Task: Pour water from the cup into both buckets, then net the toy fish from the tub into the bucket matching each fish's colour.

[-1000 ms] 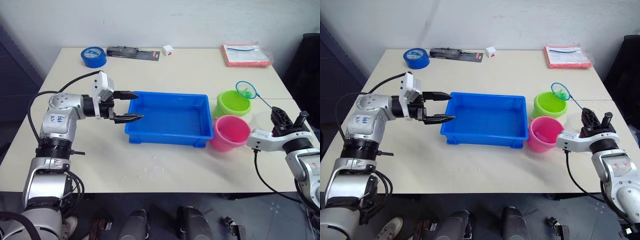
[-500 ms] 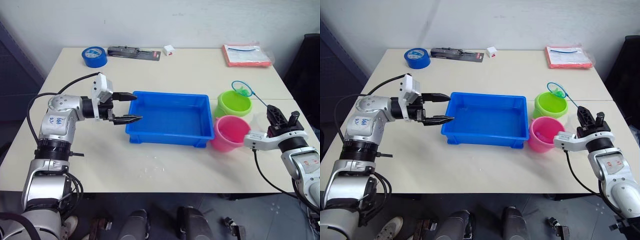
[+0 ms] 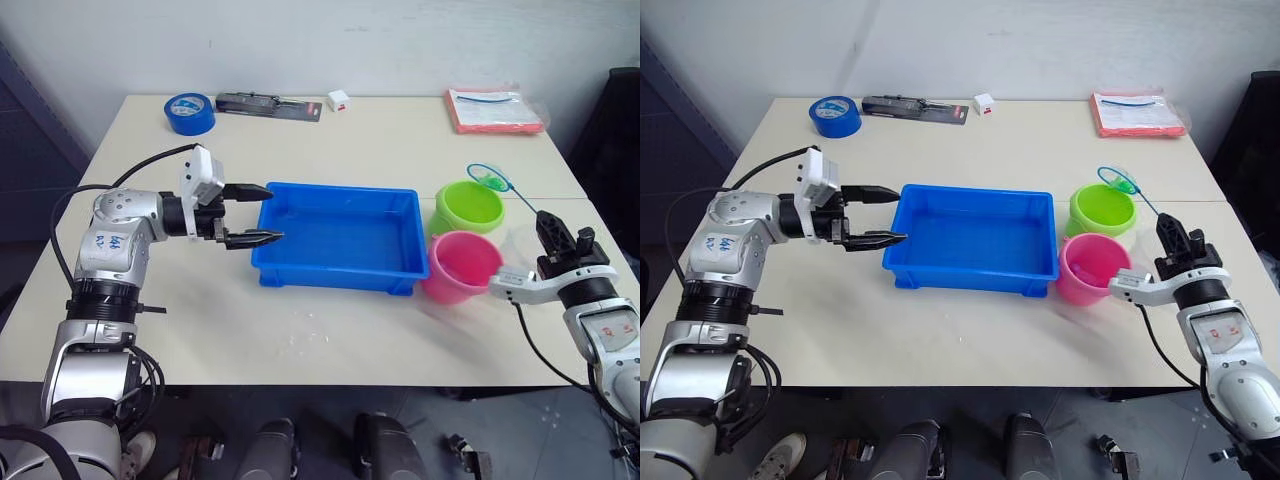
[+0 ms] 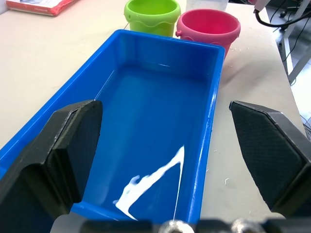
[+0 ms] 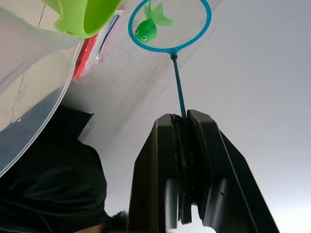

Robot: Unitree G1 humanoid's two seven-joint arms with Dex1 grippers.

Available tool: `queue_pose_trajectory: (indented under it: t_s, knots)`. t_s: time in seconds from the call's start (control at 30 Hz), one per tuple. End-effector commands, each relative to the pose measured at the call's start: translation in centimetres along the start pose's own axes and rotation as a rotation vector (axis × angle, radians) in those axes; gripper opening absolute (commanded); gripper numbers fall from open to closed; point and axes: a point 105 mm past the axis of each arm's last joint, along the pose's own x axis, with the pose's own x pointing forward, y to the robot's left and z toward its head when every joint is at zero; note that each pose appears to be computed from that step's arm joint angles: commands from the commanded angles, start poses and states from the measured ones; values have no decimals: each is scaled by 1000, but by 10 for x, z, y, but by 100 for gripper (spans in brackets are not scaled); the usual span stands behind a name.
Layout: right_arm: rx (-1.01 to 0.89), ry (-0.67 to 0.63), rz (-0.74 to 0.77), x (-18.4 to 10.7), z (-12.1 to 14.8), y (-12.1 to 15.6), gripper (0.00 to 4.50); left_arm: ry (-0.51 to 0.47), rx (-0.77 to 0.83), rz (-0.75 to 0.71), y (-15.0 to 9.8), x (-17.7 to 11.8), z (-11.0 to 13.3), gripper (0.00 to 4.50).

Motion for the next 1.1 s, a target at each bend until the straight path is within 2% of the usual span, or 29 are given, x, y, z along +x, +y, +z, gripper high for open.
queue_pose_trajectory:
  t_s: [0.03, 0.43, 0.8, 1.1]
  knots:
    - [-8, 41, -73, -1, -6, -14, 80, -20, 36, 17, 2, -6, 11, 450]
    - [62, 44, -74, -3, -4, -17, 80, -19, 33, 17, 1, -7, 11, 450]
    - [55, 66, -121, -3, -10, -32, 80, -20, 31, 25, 1, -7, 11, 450]
    - [48, 52, -78, -7, -7, -23, 80, -17, 35, 27, 2, -6, 10, 450]
